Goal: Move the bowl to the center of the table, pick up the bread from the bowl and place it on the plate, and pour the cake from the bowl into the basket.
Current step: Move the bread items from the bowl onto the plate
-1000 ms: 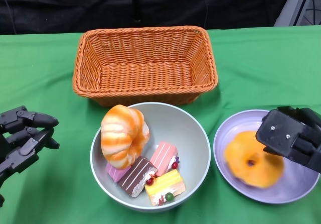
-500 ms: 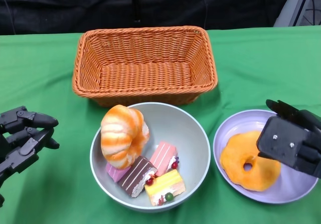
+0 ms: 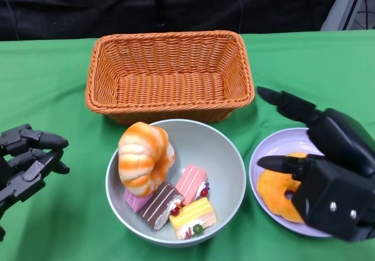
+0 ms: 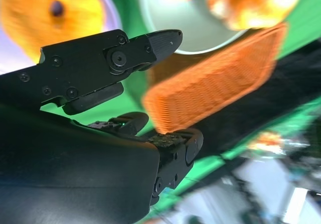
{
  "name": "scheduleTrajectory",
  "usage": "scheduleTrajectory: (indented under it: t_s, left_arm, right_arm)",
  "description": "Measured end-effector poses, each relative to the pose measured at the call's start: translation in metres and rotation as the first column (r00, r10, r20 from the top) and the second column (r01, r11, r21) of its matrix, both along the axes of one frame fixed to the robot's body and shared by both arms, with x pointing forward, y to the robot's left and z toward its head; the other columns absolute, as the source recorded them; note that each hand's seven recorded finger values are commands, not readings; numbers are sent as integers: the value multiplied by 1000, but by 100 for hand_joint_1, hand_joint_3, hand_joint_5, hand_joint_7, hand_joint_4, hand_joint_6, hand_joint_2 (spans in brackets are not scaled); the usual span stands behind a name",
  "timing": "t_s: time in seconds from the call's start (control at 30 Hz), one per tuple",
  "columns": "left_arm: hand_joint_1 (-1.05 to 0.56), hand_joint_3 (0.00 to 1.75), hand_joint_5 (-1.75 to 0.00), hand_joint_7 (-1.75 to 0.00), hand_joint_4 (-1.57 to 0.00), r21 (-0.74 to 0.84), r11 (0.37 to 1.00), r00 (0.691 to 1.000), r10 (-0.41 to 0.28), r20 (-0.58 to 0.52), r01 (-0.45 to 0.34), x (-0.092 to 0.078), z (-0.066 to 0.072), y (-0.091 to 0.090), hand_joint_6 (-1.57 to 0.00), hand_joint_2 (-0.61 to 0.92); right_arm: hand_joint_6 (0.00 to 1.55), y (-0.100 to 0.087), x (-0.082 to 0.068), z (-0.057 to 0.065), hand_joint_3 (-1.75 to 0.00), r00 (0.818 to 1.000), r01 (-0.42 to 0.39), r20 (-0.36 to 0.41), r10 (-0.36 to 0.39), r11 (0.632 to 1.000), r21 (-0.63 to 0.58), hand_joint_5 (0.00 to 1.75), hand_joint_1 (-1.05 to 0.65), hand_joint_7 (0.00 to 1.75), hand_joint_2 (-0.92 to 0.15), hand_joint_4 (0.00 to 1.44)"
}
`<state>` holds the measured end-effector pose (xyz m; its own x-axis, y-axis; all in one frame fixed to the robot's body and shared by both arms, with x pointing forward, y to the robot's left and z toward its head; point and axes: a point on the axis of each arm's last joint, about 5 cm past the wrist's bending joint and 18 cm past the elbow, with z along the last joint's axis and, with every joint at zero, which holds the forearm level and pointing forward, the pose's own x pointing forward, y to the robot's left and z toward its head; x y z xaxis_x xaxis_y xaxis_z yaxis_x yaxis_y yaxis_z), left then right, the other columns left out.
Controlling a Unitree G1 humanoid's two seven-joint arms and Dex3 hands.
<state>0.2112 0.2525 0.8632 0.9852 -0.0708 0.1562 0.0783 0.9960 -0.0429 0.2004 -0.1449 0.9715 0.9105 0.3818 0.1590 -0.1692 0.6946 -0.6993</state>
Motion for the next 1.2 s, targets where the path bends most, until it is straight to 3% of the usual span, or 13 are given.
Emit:
scheduleTrajectory:
  t_s: [0.13,0.3,0.57,0.9,1.2]
  left_arm:
    - [-12,33,-129,-70,-75,0,1000,1000,0,0,0,0,0,0,-95,92]
    - [-10,33,-129,-70,-75,-1,1000,1000,1,0,-1,0,0,0,-95,92]
    - [-12,30,-127,-68,-77,-3,1000,1000,1,-2,-1,0,0,0,-97,92]
    - [-15,29,-127,-67,-77,-10,1000,1000,-2,-2,2,0,-1,-2,-95,92]
    - [-14,32,-129,-69,-76,-12,1000,1000,-4,-7,4,0,-2,-3,-94,92]
  right_arm:
    - [45,9,0,3,0,996,-73,41,73,997,-17,12,-57,3,-89,54]
    - [44,18,3,8,0,989,-142,31,144,989,-47,8,-57,1,-88,51]
    - [44,42,21,7,0,965,-258,19,261,962,-92,4,-59,0,-87,48]
    - [39,81,43,5,0,945,-320,19,327,934,-158,0,-59,0,-87,44]
    - [34,99,57,-1,-1,937,-333,23,348,914,-232,0,-61,0,-88,35]
